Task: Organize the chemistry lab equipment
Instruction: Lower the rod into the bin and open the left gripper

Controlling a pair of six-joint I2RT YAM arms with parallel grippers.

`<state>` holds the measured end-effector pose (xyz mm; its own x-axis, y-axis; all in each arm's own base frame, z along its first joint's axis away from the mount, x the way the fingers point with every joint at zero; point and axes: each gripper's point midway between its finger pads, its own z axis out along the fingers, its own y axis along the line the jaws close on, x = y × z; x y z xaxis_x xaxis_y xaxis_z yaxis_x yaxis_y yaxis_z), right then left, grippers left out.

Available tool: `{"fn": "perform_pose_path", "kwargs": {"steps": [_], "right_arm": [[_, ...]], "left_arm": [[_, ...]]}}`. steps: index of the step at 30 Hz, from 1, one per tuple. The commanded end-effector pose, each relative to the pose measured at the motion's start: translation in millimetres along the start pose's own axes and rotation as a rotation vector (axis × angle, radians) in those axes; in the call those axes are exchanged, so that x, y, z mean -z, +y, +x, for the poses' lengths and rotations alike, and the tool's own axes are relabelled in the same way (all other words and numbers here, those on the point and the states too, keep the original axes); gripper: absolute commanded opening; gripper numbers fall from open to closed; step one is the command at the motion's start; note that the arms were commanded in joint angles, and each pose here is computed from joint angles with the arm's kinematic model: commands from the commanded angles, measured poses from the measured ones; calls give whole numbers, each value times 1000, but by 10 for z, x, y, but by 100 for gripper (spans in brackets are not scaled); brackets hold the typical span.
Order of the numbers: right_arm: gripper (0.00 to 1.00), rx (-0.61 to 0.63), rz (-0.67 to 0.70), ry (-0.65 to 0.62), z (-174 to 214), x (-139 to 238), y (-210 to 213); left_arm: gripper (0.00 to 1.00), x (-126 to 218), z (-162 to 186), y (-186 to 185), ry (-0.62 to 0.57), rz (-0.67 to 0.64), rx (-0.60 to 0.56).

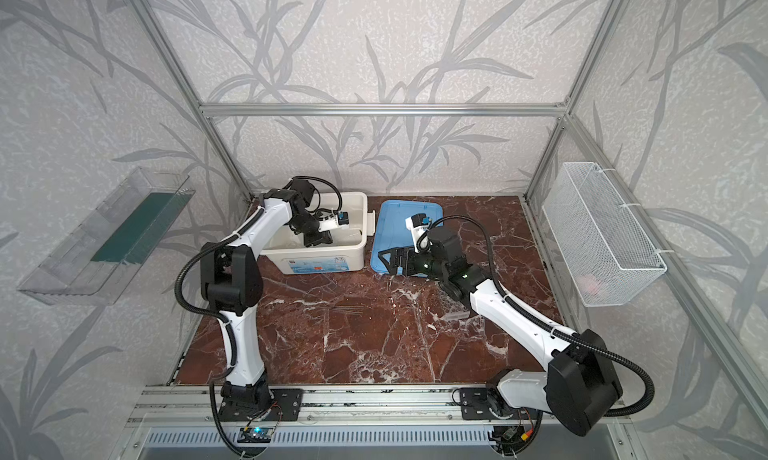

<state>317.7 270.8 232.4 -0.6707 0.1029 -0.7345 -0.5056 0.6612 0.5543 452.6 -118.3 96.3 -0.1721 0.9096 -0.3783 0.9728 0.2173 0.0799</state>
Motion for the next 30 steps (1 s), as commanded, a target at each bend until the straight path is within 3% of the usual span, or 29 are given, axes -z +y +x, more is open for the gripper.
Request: {"fn": "perform_pose_path", "kwargs": {"steps": [1, 12, 16, 30], "right_arm": [[98, -15, -13, -5, 8, -54, -22], [98, -23, -14, 7, 32, -118, -54], [98, -19, -6, 9, 43, -104, -64], [98, -12, 9, 0, -1, -38, -75]], "left_arm": [[0, -177, 125, 36, 32, 32, -8], [0, -360, 190, -8, 122, 44, -41], [12, -396, 208, 61, 140, 18, -26], [12, -458, 240, 33, 195, 18, -34]]}}
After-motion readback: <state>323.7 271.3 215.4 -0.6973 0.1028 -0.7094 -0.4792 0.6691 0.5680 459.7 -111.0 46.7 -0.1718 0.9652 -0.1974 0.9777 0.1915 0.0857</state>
